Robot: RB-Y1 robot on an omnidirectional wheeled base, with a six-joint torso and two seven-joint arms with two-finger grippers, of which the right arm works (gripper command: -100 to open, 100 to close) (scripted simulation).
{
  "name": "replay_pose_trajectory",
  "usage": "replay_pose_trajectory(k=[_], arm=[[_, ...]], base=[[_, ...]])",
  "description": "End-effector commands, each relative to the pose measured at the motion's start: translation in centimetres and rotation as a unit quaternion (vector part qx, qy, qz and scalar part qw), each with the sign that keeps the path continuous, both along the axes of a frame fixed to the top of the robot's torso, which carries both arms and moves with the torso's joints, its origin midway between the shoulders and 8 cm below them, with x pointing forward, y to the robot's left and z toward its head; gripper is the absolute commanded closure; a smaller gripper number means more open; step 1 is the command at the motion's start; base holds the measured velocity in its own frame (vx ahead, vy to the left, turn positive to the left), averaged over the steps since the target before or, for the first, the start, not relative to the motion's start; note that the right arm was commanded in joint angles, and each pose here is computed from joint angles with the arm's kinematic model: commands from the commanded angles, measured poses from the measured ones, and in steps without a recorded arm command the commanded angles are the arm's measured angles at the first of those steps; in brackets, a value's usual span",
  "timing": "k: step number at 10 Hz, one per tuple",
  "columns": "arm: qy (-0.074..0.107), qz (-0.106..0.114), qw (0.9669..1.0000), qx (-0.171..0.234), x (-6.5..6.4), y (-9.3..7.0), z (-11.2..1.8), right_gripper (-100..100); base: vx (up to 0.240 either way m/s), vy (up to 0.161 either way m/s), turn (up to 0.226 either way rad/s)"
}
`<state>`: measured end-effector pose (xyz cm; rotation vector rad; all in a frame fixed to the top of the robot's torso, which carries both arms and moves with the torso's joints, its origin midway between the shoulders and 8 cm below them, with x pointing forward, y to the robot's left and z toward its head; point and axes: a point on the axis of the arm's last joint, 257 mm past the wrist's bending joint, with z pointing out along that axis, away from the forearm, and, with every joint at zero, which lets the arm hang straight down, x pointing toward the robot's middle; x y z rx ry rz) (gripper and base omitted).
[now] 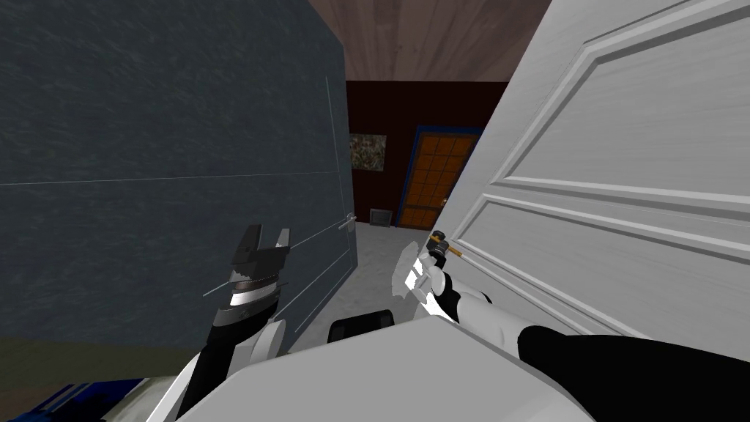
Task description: Push the door open
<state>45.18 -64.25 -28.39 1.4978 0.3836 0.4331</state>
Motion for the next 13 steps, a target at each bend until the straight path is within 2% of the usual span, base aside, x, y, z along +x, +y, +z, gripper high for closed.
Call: replay_pose_trajectory(k=[1, 3, 4, 5, 6, 9, 12, 13], arm=[[-0.001, -0.026, 0.9996, -0.005, -1.2, -1.0, 0.5, 100], [0.000, -0.044, 0.9990, -0.003, -1.8, -1.1, 0.4, 100], [-0.002, -0.045, 0.9990, -0.005, -1.8, -1.2, 0.6, 100], [0.001, -0.053, 0.9986, -0.002, -2.1, -1.2, 0.3, 100], [0.004, -0.070, 0.9976, 0.000, -2.7, -1.3, 0.1, 100], [0.009, -0.098, 0.9951, 0.006, -3.8, -1.3, -0.3, 100], [0.020, -0.095, 0.9951, 0.014, -3.9, -0.9, -1.4, 100], [0.009, -0.098, 0.9951, 0.006, -3.8, -1.3, -0.3, 100]], base=[[0.118, -0.095, 0.007], [0.106, -0.114, 0.014], [0.064, -0.075, -0.015], [0.053, -0.057, 0.002], [0.095, -0.106, 0.021], [0.124, -0.115, 0.004], [0.037, -0.031, -0.005], [-0.008, 0.011, 0.009]])
